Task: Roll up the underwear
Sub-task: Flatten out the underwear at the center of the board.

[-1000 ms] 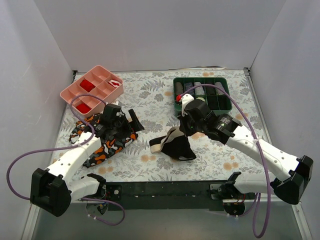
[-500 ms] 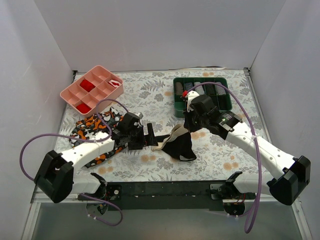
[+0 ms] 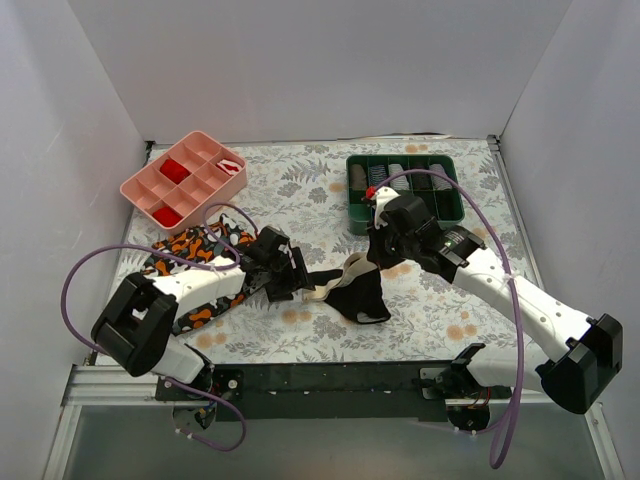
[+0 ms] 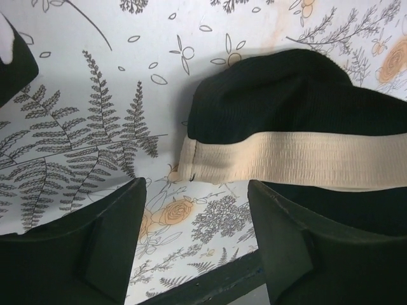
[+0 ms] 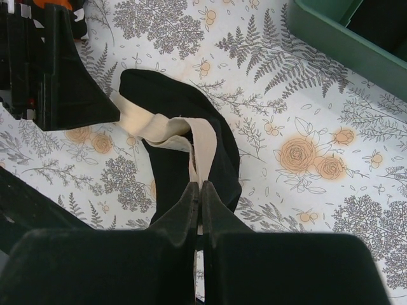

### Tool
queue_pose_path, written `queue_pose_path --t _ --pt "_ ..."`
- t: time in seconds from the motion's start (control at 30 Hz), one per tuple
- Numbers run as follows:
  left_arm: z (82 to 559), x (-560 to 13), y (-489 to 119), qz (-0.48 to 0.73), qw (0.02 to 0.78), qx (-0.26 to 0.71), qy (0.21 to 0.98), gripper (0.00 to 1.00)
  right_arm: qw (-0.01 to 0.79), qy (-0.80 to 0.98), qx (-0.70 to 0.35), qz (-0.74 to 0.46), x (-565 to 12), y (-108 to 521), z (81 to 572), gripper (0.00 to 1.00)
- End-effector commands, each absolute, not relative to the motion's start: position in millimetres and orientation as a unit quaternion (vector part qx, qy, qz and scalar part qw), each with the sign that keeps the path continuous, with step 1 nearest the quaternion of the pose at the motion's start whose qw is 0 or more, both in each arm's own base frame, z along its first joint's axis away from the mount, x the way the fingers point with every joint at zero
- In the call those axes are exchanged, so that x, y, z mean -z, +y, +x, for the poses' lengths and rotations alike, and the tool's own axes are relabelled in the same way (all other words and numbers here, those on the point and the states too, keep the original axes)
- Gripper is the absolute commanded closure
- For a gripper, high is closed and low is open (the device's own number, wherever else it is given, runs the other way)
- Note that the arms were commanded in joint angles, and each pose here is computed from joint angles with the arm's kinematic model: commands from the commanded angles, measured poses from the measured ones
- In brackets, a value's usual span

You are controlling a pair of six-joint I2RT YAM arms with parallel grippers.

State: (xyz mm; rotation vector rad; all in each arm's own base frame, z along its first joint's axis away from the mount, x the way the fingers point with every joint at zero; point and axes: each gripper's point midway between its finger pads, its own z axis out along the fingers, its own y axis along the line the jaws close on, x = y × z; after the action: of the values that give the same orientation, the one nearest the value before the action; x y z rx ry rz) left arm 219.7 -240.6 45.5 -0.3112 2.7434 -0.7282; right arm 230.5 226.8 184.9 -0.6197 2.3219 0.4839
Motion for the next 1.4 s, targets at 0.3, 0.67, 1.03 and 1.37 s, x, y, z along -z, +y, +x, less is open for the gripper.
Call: queue_pose_path --t 0.3,0.67,1.03,1.37 --pt "231 -34 -244 -0.140 0.178 0.272 0.935 0.57 0.363 0.876 -0.209 -0.238 -200 231 233 0.99" --pt "238 -21 -247 -0.143 0.198 0.286 0.927 0.62 0.357 0.878 -0.214 -0.237 -198 231 231 0.99" --pt "247 -43 -251 -0.144 0.221 0.300 0.917 1.00 0.360 0.877 -0.217 -0.234 -201 229 228 0.99" --pt "254 -148 -251 -0.109 0.291 0.338 0.888 1.00 0.359 0.842 -0.291 -0.278 -233 235 194 0.99"
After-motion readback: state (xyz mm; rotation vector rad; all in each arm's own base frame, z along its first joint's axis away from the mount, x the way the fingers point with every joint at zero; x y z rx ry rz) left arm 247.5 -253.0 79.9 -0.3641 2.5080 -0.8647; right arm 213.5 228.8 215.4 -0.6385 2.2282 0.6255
